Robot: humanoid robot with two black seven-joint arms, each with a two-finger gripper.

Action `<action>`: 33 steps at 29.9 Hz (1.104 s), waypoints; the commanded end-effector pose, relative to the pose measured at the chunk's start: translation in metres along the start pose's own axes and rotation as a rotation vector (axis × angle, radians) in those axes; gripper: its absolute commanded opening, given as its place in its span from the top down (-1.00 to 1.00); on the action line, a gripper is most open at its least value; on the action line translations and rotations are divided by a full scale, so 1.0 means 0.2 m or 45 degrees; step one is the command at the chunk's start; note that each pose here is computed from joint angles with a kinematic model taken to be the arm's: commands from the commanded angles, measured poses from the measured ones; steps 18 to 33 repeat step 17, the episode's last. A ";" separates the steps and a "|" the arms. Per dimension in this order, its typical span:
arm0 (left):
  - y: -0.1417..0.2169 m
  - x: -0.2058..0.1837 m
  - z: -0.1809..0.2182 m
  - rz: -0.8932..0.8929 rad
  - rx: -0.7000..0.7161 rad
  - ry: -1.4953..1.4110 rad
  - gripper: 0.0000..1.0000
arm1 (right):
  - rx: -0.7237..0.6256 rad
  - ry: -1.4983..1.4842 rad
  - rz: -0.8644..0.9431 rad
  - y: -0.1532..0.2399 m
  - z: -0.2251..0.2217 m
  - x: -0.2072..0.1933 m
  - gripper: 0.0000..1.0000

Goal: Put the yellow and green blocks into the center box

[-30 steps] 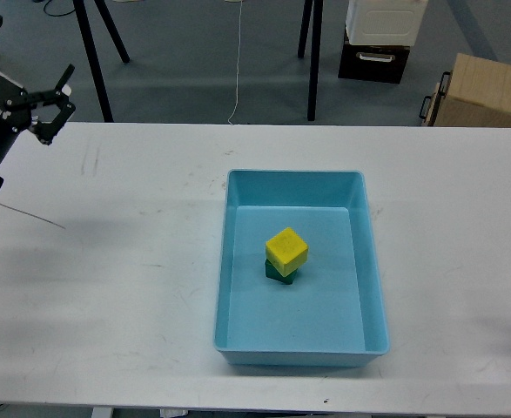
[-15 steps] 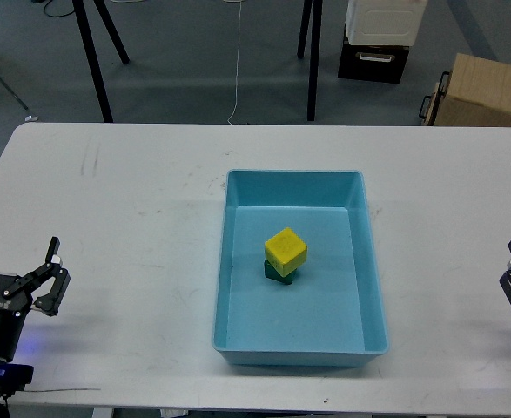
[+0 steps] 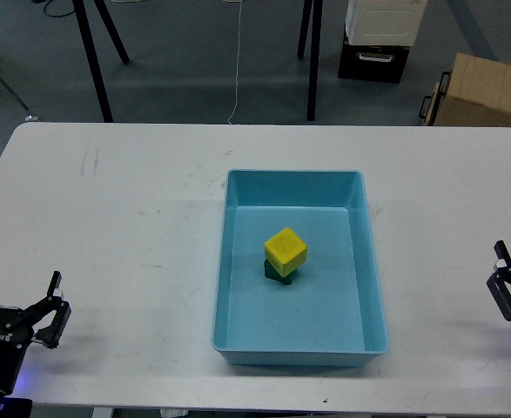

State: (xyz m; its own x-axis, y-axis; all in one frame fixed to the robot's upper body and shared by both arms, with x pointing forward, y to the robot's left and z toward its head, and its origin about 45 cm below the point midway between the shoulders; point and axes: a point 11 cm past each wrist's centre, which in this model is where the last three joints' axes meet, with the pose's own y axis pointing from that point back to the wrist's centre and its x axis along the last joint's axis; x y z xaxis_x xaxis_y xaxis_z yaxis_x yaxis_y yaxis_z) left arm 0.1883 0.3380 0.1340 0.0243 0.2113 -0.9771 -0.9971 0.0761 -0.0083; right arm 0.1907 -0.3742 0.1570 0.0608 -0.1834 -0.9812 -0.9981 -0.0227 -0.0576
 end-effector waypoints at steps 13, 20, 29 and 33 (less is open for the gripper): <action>-0.02 -0.01 0.00 -0.015 0.001 -0.001 -0.99 | 0.020 0.008 -0.003 0.00 -0.03 0.00 -0.99; -0.02 -0.01 0.00 -0.018 0.002 0.001 -0.99 | 0.021 0.008 -0.003 0.00 -0.03 0.00 -0.99; -0.02 -0.01 0.00 -0.018 0.002 0.001 -0.99 | 0.021 0.008 -0.003 0.00 -0.03 0.00 -0.99; -0.02 -0.01 0.00 -0.018 0.002 0.001 -0.99 | 0.021 0.008 -0.003 0.00 -0.03 0.00 -0.99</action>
